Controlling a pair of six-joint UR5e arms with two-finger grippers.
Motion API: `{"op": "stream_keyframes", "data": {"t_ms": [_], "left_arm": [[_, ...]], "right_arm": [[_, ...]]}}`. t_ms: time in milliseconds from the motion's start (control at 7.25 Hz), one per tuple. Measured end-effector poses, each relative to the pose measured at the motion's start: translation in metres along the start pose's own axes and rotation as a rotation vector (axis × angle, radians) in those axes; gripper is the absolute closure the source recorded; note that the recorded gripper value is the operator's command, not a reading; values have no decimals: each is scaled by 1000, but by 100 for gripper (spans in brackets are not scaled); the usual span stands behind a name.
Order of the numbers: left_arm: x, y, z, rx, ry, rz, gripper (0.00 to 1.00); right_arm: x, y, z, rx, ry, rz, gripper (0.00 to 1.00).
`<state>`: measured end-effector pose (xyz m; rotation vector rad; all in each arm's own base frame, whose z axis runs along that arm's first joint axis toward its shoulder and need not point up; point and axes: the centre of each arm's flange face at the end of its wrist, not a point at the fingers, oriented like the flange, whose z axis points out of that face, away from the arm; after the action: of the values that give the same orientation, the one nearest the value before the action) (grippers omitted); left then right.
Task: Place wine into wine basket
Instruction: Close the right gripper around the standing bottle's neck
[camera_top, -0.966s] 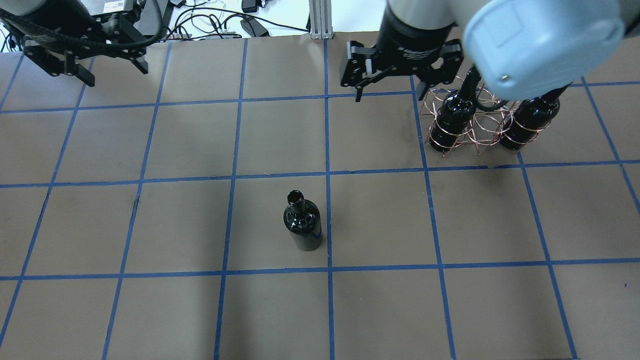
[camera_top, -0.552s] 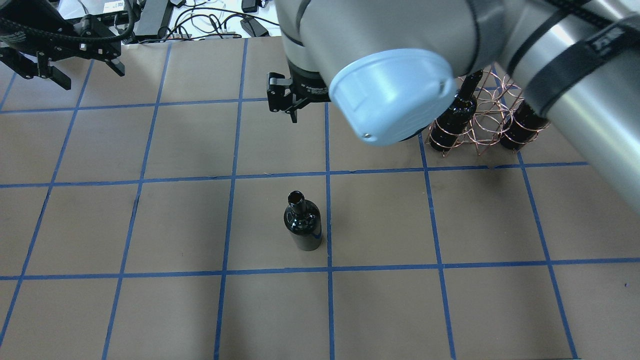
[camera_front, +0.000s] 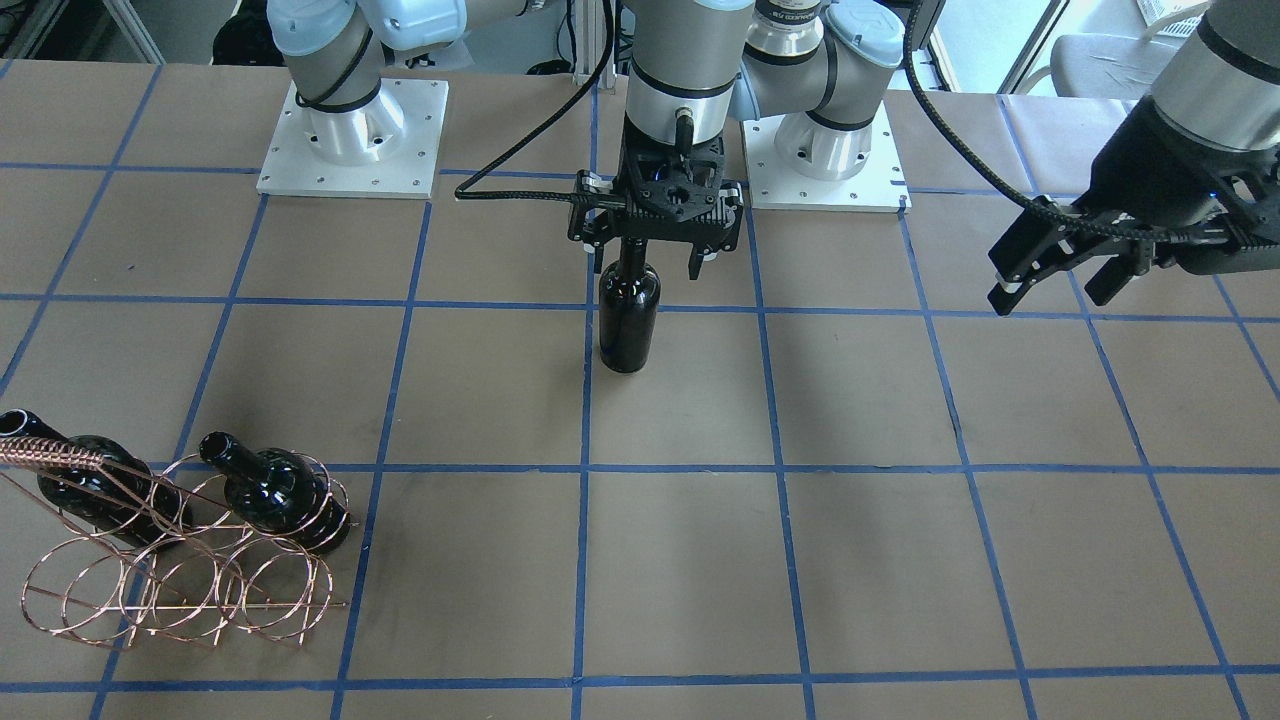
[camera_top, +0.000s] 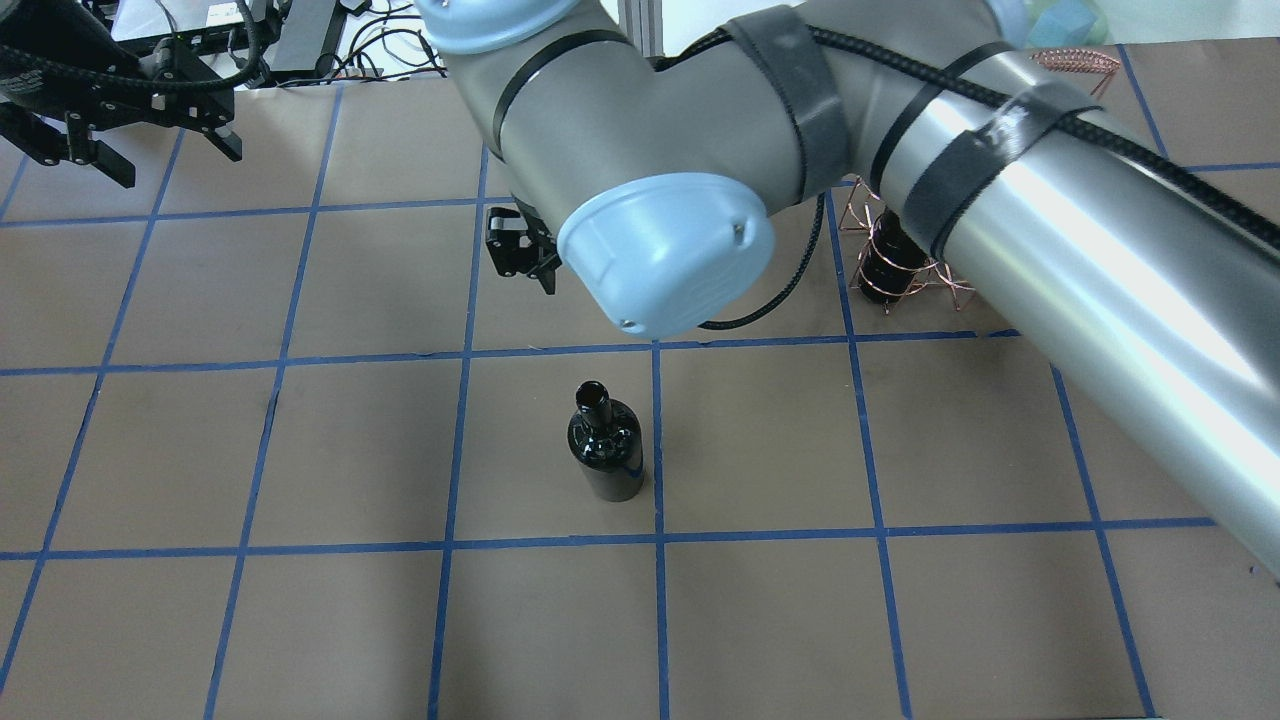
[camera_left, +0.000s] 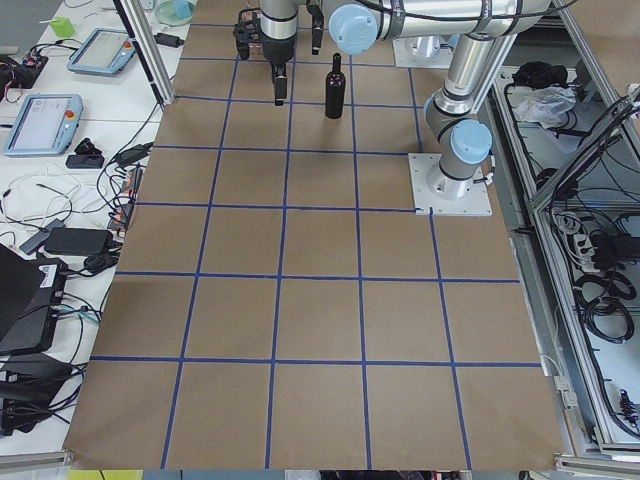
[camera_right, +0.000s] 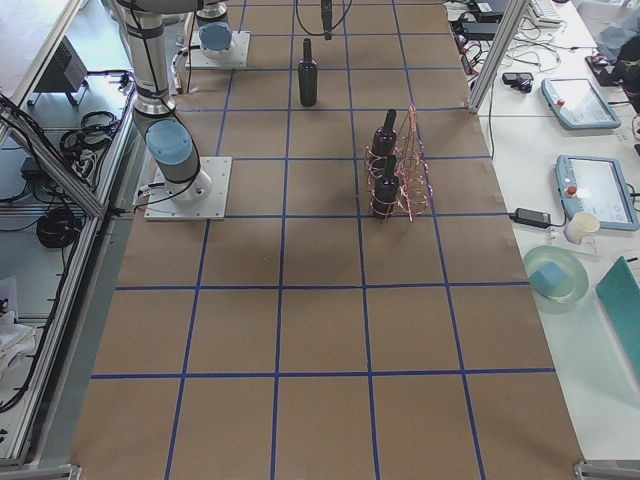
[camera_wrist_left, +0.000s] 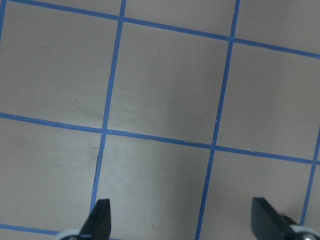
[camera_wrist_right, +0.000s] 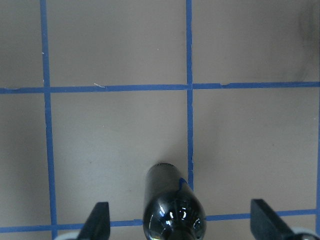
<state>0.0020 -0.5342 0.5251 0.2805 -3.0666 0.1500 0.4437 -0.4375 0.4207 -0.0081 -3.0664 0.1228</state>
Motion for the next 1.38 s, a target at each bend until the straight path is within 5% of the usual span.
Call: {"op": "stream_keyframes", "data": {"t_ms": [690,966,1379], "left_arm": [[-13,2,3,-38,0,-27,0],[-10,7,4,-61,-30,-17,0],[-13,8,6,-72,-66,17,0]], "right_arm": [[4,37,37,-67,43,-54,20],[8,41,37,-71,42,-54,53],[8,41,36,-74,25,-51,81]]}}
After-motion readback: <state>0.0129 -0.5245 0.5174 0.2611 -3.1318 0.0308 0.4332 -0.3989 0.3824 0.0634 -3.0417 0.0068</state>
